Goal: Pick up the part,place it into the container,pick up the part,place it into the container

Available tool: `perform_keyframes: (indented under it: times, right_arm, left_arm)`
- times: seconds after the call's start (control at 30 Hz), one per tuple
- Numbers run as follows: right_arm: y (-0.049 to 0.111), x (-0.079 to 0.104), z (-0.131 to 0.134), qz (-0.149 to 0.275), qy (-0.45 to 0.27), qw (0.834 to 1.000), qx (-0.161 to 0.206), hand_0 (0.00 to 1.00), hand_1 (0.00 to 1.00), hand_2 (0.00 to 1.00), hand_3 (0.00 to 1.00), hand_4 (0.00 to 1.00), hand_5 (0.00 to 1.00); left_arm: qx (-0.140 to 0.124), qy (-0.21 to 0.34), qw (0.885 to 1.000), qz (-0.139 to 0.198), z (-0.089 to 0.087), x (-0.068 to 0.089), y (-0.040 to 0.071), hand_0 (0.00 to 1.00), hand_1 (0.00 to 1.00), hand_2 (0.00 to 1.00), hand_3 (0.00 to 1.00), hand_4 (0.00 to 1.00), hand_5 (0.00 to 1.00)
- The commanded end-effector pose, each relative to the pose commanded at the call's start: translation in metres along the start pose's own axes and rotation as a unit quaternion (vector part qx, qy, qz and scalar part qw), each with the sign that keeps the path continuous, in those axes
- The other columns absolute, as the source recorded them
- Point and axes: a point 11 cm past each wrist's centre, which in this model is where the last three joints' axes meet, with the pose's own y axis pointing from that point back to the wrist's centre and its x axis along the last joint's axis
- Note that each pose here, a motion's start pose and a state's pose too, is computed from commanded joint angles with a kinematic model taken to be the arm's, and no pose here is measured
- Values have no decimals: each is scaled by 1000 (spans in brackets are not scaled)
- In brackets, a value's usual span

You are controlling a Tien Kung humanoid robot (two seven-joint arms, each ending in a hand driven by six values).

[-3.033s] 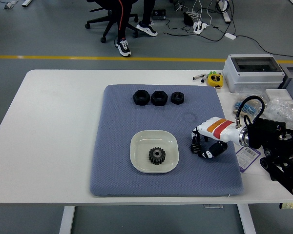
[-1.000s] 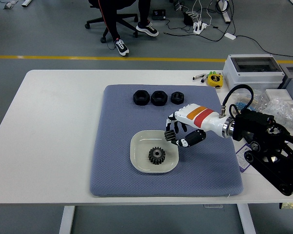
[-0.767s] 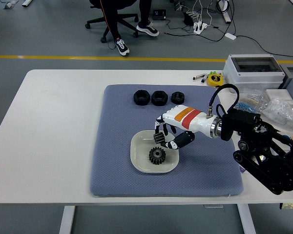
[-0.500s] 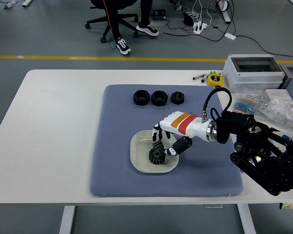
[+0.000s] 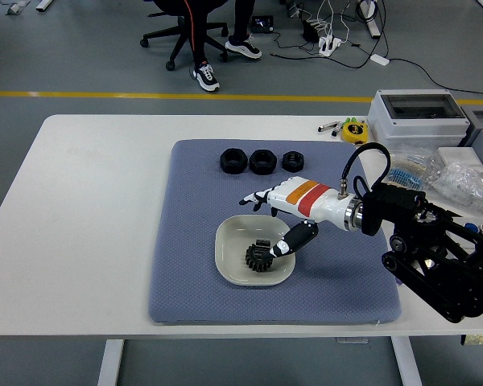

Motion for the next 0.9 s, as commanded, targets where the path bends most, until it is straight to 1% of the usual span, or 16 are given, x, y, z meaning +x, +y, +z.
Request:
perform_keyframes:
  times: [0.03, 0.07, 0.13, 0.23, 0.27, 0.33, 0.43, 0.47, 0.57, 0.63, 0.67, 0.7, 0.77, 0.83, 0.87, 0.9]
  right_arm:
    - [2, 3, 1, 7, -4, 1000, -1, 341, 514, 735, 928, 998, 588]
    - [4, 8, 3, 18, -11, 1000, -2, 327, 494, 700, 857, 998, 557]
    - [8, 17, 6, 42, -24, 999, -6, 327, 494, 700, 857, 998, 557]
    - [15, 29, 11, 114, -63, 991, -9, 327, 494, 700, 857, 998, 557]
    - [17, 33, 13, 141, -79, 987, -11, 255, 406, 512, 571, 792, 353]
    - [22, 37, 15, 185, -109, 977, -15, 255, 406, 512, 571, 792, 353]
    - [31, 46, 20, 255, -151, 955, -26, 255, 406, 512, 571, 792, 353]
    - [35, 47, 21, 274, -162, 948, -31, 489, 598, 727, 816, 917, 459]
    - [49, 50, 29, 321, -208, 922, -55, 489, 598, 727, 816, 917, 459]
    - [55, 48, 32, 326, -246, 911, -62, 489, 598, 727, 816, 917, 459]
    - [58, 45, 33, 322, -272, 905, -63, 489, 598, 727, 816, 917, 459]
    - [61, 43, 33, 317, -299, 898, -62, 797, 781, 853, 910, 998, 685]
    - [66, 41, 37, 317, -344, 882, -63, 797, 781, 853, 910, 998, 685]
    - [76, 42, 46, 334, -381, 859, -68, 797, 781, 853, 910, 998, 685]
    - [83, 43, 53, 349, -404, 843, -72, 859, 836, 880, 931, 998, 726]
    - [87, 43, 57, 356, -421, 831, -75, 859, 836, 880, 931, 998, 726]
  left_arm:
    - [0, 0, 1000, 0, 0, 0, 0, 704, 671, 642, 556, 633, 573]
    - [0, 1, 1000, 0, 0, 0, 0, 704, 673, 642, 555, 632, 572]
    - [-1, 0, 1000, 0, 1, 0, 0, 704, 673, 642, 555, 632, 572]
    - [0, -1, 1000, 0, 0, 0, 0, 704, 673, 642, 555, 632, 572]
    - [0, -1, 1000, 0, -1, 0, 0, 704, 673, 643, 555, 631, 571]
    - [0, -2, 1000, 0, 0, 0, 0, 704, 673, 643, 555, 631, 571]
    - [-1, -2, 1000, -1, 1, 0, 0, 704, 673, 643, 555, 631, 571]
    - [-2, -2, 1000, 0, 1, 0, 0, 704, 675, 644, 556, 631, 571]
    - [-6, -1, 1000, 2, 6, 2, 0, 704, 675, 644, 556, 631, 571]
    - [-8, 1, 1000, 3, 8, 3, 0, 704, 675, 644, 556, 631, 571]
    - [-9, 2, 1000, 4, 9, 4, 1, 704, 675, 644, 556, 631, 571]
    - [-9, 2, 1000, 5, 9, 5, 1, 704, 673, 643, 556, 631, 571]
    - [-10, 2, 1000, 6, 10, 5, 1, 704, 673, 643, 556, 631, 571]
    - [-11, 3, 1000, 7, 11, 6, 1, 704, 673, 643, 556, 631, 571]
    - [-11, 3, 1000, 7, 11, 6, 1, 704, 673, 642, 555, 632, 573]
    - [-11, 3, 1000, 7, 11, 6, 1, 704, 673, 642, 555, 632, 573]
